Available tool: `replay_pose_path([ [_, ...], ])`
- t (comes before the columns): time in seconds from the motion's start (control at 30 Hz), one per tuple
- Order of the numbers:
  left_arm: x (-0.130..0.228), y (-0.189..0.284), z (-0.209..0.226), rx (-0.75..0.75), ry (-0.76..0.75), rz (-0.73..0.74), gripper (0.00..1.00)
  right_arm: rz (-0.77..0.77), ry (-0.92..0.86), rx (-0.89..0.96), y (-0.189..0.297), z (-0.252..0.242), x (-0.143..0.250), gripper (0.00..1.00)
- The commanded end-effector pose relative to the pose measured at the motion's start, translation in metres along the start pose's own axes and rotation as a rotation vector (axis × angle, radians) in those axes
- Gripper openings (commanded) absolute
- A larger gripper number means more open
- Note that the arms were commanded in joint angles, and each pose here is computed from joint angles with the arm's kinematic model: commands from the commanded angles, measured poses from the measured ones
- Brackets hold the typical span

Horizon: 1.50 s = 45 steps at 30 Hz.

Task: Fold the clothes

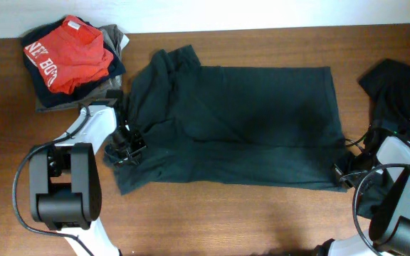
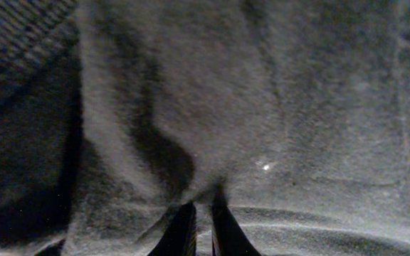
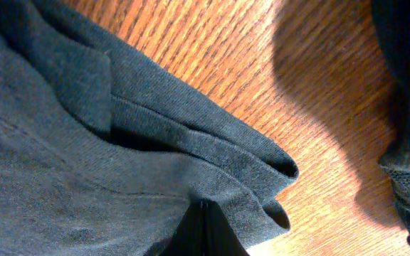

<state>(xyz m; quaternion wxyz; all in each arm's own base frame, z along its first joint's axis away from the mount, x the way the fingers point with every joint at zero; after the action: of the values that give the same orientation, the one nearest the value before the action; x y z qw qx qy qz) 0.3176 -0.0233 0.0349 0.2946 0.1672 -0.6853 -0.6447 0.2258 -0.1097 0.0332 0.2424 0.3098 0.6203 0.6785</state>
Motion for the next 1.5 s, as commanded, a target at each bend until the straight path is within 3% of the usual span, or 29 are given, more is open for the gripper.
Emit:
replay_pose_path([
  [0.0,-0.024,-0.018,0.026,-0.102,0.035,-0.048,0.10,-0.017,-0.063,0.096,-0.022,-0.024,-0.016,0.04],
  [0.57,-0.026,-0.011,0.037,-0.089,0.072,-0.032,0.09,-0.040,-0.203,0.044,0.009,-0.044,-0.043,0.04],
  [0.87,-0.006,0.063,0.025,0.011,0.020,-0.172,0.09,-0.108,-0.197,-0.029,0.067,-0.032,-0.051,0.04],
  [0.93,0.001,0.093,0.018,0.066,-0.005,-0.245,0.20,-0.136,-0.187,-0.077,0.091,-0.026,-0.051,0.05],
  [1.03,0.009,0.124,0.009,0.131,-0.039,-0.327,0.41,-0.185,-0.139,-0.125,0.122,-0.018,-0.053,0.17],
  [1.07,0.010,0.133,0.005,0.150,-0.050,-0.351,0.56,-0.201,-0.125,-0.132,0.132,-0.017,-0.054,0.32],
  [1.1,0.012,0.142,-0.001,0.176,-0.066,-0.378,0.78,-0.219,-0.095,-0.151,0.142,-0.014,-0.055,0.48],
  [1.13,0.013,0.150,-0.009,0.206,-0.084,-0.402,0.92,-0.232,-0.060,-0.175,0.150,-0.010,-0.056,0.56],
  [1.17,0.014,0.157,-0.017,0.240,-0.105,-0.420,0.98,-0.244,-0.017,-0.209,0.159,-0.004,-0.056,0.65],
  [1.3,0.012,0.183,-0.071,0.450,-0.260,-0.488,0.97,-0.282,0.208,-0.381,0.183,0.033,-0.054,0.75],
  [1.47,-0.008,0.206,-0.120,0.505,-0.316,-0.521,0.95,-0.258,0.349,-0.400,0.181,0.070,-0.039,0.76],
])
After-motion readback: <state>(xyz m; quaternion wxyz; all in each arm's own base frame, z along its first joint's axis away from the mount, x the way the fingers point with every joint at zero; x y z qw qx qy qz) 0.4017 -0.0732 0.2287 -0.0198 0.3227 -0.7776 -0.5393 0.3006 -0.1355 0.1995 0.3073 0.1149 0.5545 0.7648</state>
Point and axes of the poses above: each gripper's point midway between its finger pads, its own y axis back along the fingers, its own z axis along the line the jaws close on, x = y × z, the point moved 4 cm from there along y, back along the fingers, and after that the axes turned 11 degrees about y, right-handed, at the moved point
